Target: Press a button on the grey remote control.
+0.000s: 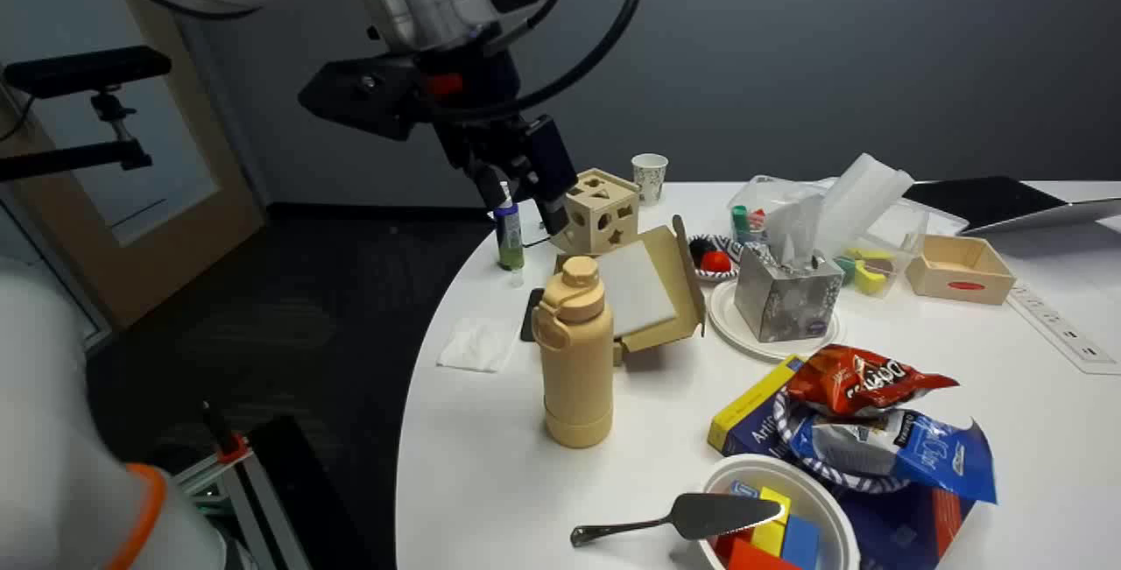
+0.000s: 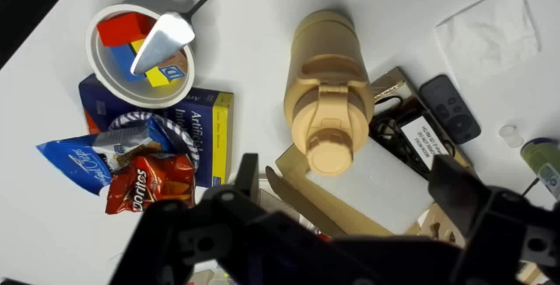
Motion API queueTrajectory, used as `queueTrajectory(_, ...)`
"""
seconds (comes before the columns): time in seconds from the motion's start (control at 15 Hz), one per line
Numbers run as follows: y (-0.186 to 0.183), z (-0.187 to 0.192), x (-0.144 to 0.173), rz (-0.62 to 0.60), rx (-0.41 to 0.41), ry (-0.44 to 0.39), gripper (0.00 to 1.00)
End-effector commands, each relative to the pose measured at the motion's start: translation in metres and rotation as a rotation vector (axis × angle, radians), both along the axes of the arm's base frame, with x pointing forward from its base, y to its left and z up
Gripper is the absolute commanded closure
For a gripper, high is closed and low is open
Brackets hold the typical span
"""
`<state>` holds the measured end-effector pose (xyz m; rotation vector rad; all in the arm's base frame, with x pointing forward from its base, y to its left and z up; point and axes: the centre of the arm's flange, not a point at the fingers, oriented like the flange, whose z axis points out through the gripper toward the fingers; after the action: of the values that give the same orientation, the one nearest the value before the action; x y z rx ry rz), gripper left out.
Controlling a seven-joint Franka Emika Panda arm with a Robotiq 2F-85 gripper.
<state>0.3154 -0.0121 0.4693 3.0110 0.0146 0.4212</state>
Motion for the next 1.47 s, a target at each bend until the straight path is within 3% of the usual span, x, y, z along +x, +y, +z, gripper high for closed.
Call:
queueTrajectory(0.0,0.000,0.000,0.000,0.000,0.000,0.000,0.00)
queueTrajectory(1.13,0.000,-0.001,0.000,0.000,0.000,0.002,0.00)
queueTrajectory(1.4,0.041,-0.025,0.039,0.066,-0.047,0.040,0.00)
